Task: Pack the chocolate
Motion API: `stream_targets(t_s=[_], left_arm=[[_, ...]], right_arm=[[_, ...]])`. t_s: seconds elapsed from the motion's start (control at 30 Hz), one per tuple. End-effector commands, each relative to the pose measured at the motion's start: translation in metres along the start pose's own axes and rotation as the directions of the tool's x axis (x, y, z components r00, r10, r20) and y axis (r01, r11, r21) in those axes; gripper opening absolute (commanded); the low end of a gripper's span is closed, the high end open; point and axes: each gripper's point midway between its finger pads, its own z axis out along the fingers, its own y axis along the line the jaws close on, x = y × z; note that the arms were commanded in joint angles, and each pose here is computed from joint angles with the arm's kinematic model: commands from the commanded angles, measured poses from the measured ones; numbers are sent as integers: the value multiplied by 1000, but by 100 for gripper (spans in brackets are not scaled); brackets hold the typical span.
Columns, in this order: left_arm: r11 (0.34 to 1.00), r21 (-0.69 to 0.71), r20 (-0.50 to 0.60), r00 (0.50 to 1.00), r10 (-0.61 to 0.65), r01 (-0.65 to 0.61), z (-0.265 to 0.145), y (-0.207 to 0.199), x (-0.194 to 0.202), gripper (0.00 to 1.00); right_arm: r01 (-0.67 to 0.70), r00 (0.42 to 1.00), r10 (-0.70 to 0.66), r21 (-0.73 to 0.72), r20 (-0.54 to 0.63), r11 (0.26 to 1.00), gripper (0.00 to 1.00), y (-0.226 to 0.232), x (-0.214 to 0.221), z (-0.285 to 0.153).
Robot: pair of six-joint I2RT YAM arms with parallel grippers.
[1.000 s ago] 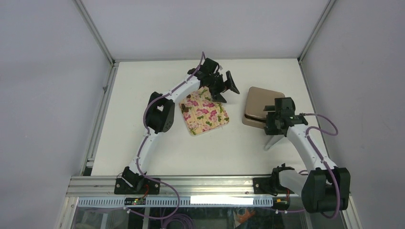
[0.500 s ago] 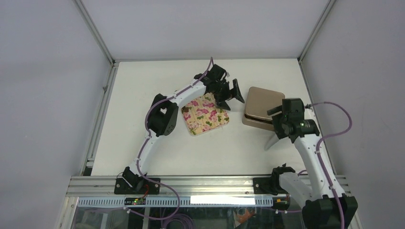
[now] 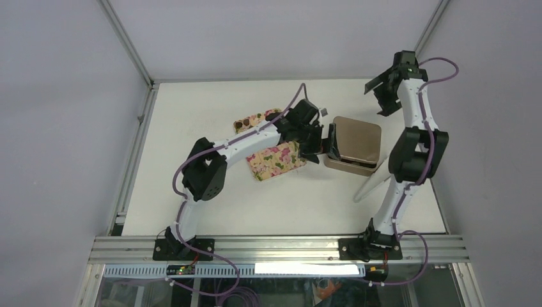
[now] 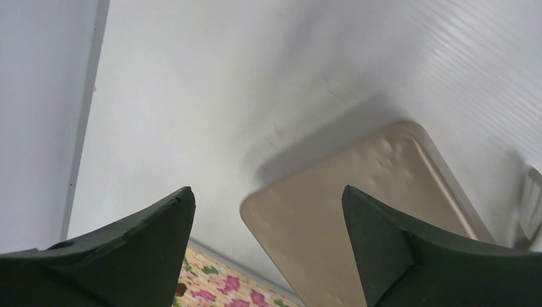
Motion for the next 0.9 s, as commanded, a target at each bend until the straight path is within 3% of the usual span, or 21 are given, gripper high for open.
stream_targets(t_s=[0.0,0.3,0.87], left_arm=[[986,46,-38,986,161,-160,29,-14,25,99],[972,83,-57,973,224,-219,69,-11,32,99],[981,67,-53,981,188,-184,84,-2,20,99]], right_arm=[[70,987,-76,-51,-141,996,89,26,-2,23],[77,957,-90,-56,-275,995,89,30,7,81],[131,919,-178,-154,-351,979,89,-1,56,43]])
